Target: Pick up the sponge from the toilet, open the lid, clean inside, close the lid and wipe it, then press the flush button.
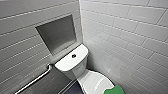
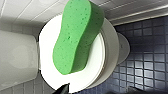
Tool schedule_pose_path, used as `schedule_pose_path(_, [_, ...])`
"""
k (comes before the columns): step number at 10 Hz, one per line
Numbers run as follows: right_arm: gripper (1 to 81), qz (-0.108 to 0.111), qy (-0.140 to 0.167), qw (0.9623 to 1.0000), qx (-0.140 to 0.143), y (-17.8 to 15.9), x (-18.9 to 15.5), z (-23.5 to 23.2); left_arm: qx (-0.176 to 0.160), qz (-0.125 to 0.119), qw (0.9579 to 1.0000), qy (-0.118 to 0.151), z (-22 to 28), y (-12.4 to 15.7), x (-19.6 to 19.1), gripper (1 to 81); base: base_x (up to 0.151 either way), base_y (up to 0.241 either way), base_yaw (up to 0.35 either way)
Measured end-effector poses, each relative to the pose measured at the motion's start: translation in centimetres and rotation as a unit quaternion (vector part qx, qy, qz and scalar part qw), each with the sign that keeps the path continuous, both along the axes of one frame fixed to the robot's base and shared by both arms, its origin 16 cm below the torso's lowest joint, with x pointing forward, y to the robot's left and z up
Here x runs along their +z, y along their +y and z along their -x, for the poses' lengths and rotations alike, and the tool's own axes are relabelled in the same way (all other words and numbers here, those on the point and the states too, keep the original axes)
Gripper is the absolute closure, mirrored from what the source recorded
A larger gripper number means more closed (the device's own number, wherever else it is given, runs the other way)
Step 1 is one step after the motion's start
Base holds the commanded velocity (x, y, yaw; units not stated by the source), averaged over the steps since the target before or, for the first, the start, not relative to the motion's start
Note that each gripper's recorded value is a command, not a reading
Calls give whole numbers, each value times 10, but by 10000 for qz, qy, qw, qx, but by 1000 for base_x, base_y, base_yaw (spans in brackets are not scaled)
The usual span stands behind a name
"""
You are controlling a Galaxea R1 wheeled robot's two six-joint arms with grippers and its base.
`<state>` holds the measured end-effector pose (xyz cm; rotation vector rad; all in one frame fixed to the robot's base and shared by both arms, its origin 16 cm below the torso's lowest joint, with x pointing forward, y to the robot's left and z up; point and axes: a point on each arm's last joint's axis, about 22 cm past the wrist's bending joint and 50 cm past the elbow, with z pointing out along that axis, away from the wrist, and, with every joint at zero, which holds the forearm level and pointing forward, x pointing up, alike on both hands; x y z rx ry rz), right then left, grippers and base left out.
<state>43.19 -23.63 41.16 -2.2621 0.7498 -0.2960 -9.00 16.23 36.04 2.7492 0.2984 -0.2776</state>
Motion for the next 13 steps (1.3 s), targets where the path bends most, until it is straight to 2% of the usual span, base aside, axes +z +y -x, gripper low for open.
schedule_pose_path(1, [10, -69, -124, 9999, 6, 11, -1, -18, -1, 2, 10000, -65, -8, 0, -9, 10, 0, 0, 0])
schedule_pose_path(3, [10, -10, -253, 9997, 0, 11, -5, -35, 3, 0, 9999, -134, -15, 0, -17, 10, 0, 0, 0])
schedule_pose_path(5, [10, 42, -224, 9997, -57, 5, -11, -43, 4, 9, 10000, -69, -8, -2, -16, 10, 0, 0, 0])
schedule_pose_path(7, [10, 1, -111, 9999, -101, 11, -26, -47, 4, 13, 9999, 153, 8, -3, -10, 10, 0, 0, 0])
schedule_pose_path(9, [10, -63, -66, 9999, -124, 18, -29, -52, 8, 12, 9998, 187, 9, -3, -9, 10, 0, 0, 0])
schedule_pose_path(11, [10, -77, -234, 9994, -233, 13, -19, -76, -63, 46, 9998, 195, 8, -3, -10, 10, 0, 0, 0])
schedule_pose_path(13, [10, -24, -308, 9987, -401, -3, -12, -77, -241, 121, 9995, 171, -1, -3, -14, 10, 0, 0, 0])
